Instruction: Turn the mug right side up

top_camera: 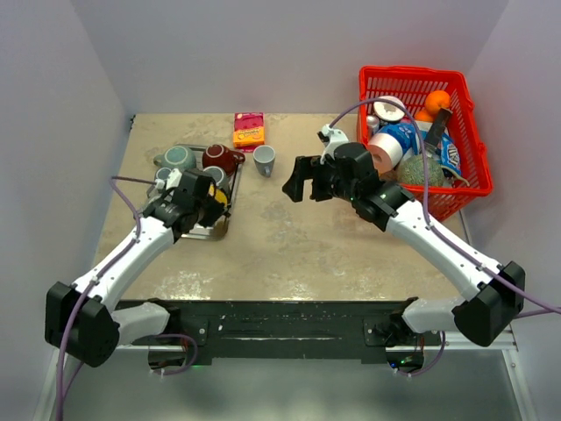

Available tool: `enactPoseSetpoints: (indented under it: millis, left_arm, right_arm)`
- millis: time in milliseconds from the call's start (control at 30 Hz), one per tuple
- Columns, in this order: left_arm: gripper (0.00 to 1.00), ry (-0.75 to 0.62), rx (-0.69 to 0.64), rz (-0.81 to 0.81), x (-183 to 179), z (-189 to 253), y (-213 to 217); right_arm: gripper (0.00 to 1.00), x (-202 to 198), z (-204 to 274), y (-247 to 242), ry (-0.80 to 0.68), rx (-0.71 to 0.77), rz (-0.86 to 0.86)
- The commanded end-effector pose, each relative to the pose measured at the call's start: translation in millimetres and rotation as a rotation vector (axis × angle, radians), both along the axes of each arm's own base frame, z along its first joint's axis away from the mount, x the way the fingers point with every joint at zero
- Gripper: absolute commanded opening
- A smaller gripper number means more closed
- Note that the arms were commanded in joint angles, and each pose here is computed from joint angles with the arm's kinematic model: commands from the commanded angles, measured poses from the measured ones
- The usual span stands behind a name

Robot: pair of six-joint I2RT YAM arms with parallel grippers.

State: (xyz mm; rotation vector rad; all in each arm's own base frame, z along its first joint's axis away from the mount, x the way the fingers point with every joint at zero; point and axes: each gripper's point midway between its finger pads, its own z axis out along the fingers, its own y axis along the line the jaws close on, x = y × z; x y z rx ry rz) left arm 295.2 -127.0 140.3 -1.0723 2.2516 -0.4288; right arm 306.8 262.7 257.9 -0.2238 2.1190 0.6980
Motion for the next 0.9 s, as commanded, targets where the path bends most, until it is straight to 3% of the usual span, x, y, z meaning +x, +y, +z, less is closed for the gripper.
enactPoseSetpoints:
  millis: [0, 233, 400, 533, 700, 867]
  left_arm:
    - [0.0, -0.274, -0.047, -0.179, 22, 64, -23]
    - [0.0, -0.521, -0.148, -0.39, 23, 129, -57]
    - [0.0, -0.773, -0.247, -0.565, 16, 190, -86]
    - [0.0, -0.865, -0.286, -0.649, 7, 216, -97]
    - [0.0, -1.003, -0.36, -0.768, -13, 248, -109]
    - [0.0, -1.142, -0.394, -0.867, -38, 278, -113]
  right_arm:
    - [0.99, -16, 24, 35, 0.0, 0.19, 0.162]
    - [0.99, -37, 42, 58, 0.018, 0.355, 0.298]
    - [0.95, -40, 39, 68, 0.134, 0.453, 0.283]
    - [0.91, -40, 47, 76, 0.159, 0.522, 0.29]
    - [0.89, -38, 69, 80, 0.149, 0.621, 0.289]
    - [0.88, -41, 104, 75, 0.044, 0.652, 0.318]
